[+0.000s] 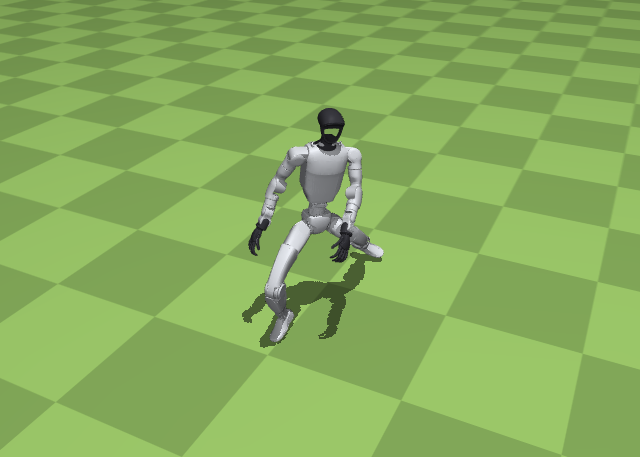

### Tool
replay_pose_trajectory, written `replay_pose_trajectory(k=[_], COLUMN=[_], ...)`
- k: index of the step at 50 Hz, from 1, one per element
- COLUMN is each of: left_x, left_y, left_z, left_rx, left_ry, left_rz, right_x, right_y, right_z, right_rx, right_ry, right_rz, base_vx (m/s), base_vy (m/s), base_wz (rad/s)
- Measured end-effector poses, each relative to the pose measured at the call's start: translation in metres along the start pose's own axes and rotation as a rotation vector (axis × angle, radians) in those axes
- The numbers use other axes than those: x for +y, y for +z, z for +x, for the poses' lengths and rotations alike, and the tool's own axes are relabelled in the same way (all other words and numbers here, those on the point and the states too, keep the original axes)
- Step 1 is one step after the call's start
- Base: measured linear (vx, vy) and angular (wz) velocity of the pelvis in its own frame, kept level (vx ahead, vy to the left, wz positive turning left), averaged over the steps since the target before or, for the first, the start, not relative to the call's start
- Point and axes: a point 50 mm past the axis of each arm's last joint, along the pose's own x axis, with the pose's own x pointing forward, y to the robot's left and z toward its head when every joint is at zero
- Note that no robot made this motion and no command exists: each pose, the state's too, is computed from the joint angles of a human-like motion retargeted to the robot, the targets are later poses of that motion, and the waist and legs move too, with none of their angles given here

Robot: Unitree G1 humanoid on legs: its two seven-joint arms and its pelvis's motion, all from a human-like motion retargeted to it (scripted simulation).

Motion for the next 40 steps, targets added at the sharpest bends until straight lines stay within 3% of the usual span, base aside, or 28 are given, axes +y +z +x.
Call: replay_pose_trajectory(k=[8,20,30,40], left_x=[0.012,0.013,0.008,0.012], left_y=[-0.006,-0.101,-0.165,-0.134], left_z=[-0.005,-0.04,-0.073,-0.052], left_rx=[-0.026,0.247,0.511,0.395], left_ry=[0.05,0.214,0.338,0.278], left_rz=[-0.133,-0.597,-0.573,-0.526], right_x=[-0.006,0.011,0.045,0.04], right_y=[0.033,0.055,0.0,-0.01], right_z=[0.003,0.001,-0.008,-0.007], right_rx=[-0.103,-0.163,0.002,0.051], right_ry=[-0.051,0.011,0.08,0.126], right_rz=[0.012,-0.048,-0.139,-0.141], base_vx=[-0.1,-0.24,-0.13,0.03], base_vy=[0.14,0.44,0.21,-0.02], base_wz=[-0.02,-0.11,-0.17,-0.09])
